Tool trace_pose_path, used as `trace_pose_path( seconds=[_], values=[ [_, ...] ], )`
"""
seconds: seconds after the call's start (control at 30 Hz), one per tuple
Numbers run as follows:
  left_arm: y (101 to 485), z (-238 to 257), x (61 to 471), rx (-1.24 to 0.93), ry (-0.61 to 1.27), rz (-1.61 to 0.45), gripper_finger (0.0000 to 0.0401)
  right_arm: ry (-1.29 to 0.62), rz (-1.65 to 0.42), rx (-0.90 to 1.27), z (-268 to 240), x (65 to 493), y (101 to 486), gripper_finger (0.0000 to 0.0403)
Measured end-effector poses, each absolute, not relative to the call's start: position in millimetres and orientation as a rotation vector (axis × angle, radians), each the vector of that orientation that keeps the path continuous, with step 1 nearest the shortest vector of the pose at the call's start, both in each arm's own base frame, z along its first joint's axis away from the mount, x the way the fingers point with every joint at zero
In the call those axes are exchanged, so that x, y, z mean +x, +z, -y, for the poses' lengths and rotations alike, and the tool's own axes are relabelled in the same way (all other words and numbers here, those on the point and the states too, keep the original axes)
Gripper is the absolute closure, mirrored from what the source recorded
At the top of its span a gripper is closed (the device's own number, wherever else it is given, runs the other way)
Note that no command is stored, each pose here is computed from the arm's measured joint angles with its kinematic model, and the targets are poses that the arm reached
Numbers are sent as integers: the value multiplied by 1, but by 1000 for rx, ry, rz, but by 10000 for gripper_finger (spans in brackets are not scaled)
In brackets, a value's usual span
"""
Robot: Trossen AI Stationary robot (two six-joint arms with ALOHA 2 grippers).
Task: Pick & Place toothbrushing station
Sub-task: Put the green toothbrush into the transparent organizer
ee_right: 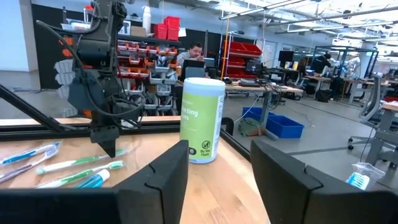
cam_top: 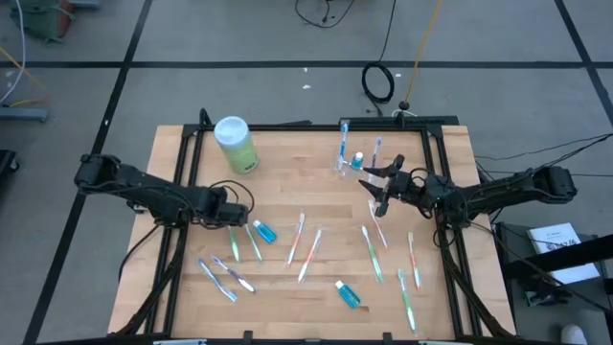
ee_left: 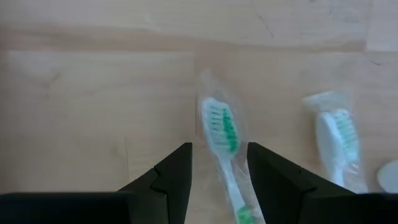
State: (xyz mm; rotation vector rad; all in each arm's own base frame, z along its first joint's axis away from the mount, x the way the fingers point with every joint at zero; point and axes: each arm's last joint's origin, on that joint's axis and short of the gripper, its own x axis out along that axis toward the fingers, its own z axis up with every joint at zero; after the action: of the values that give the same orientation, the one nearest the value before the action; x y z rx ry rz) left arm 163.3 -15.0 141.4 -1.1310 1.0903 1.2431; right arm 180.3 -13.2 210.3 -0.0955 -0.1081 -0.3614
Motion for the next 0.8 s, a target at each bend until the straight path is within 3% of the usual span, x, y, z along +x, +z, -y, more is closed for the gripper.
trace_pose_path(
  seconds=[0.17, 0.5, 0.8],
  values=[
    [133, 11, 160, -1115, 1210, -1095, 249, -361, 109, -95, 13, 180, 210, 238],
    [131, 8, 160, -1070, 1169, -1107, 336, -361, 109, -95, 13, 180, 211, 240],
    [130, 7, 161, -1039, 1147, -1107, 384, -361, 109, -95, 13, 180, 211, 239]
  ],
)
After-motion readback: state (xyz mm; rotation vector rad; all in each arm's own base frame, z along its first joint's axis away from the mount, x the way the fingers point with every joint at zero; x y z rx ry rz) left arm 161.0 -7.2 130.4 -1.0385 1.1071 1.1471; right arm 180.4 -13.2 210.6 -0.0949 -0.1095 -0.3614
